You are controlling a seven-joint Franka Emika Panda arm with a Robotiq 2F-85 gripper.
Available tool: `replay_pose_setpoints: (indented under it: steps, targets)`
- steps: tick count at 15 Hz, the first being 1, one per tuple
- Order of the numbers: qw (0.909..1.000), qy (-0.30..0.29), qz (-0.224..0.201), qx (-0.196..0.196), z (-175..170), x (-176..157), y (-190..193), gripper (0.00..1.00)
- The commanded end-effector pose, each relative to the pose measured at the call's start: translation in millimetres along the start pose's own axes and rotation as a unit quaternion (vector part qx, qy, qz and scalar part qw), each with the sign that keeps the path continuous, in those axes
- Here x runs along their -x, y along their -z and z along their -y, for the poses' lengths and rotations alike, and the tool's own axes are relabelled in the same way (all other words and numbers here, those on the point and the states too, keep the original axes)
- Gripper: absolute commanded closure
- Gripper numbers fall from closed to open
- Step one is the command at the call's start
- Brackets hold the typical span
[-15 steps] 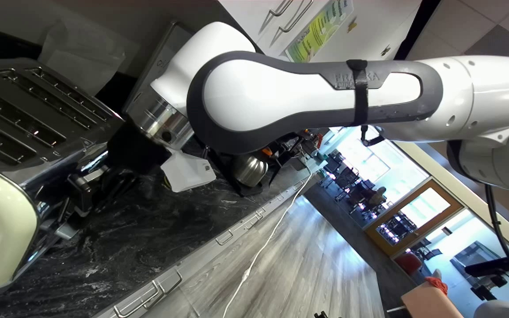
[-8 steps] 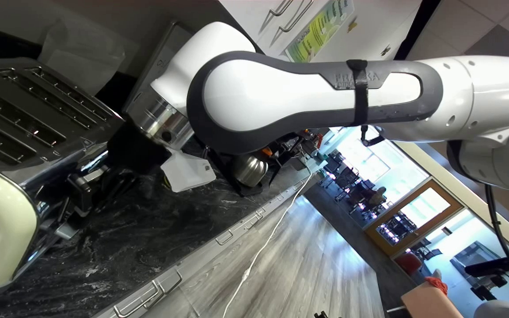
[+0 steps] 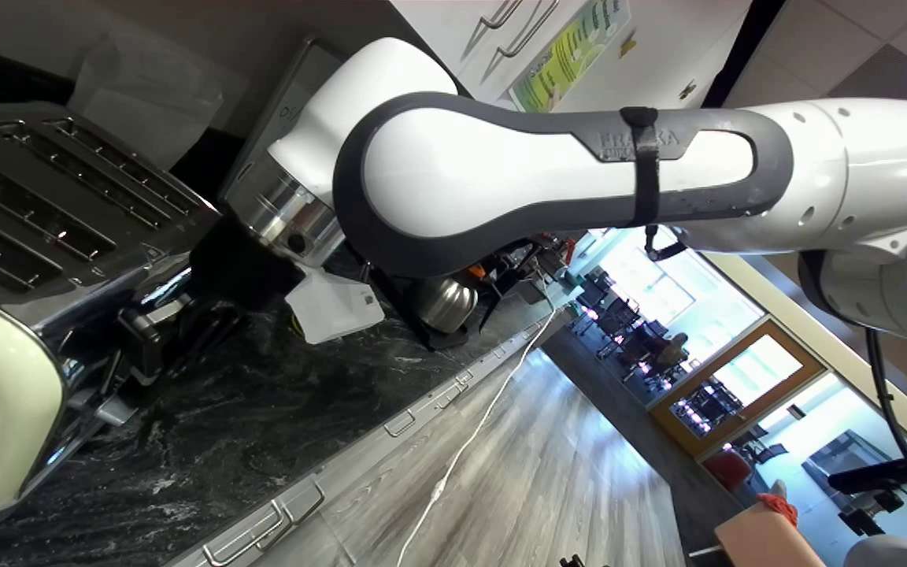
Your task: Press the toaster press handle downwards
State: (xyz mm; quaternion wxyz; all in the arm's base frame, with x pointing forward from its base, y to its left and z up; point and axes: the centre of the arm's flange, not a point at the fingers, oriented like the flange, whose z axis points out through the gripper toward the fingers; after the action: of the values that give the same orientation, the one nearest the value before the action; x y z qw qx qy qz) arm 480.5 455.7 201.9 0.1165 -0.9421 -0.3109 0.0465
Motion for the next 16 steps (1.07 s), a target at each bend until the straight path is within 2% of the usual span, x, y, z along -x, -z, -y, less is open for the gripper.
replay_pose_setpoints:
  steps: [1, 3, 8, 11, 16]
  targets:
    - [0.9985, -0.008, -0.053, 0.01, 24, 16, 24, 1.0]
    - [0.9967, -0.015, -0.076, 0.023, 42, 37, 50, 1.0]
    - [0.9931, -0.029, -0.102, 0.051, 84, 84, 101, 1.0]
    - [0.9917, -0.024, -0.112, 0.06, 101, 102, 126, 1.0]
    - [0.9889, -0.009, -0.13, 0.072, 111, 119, 152, 1.0]
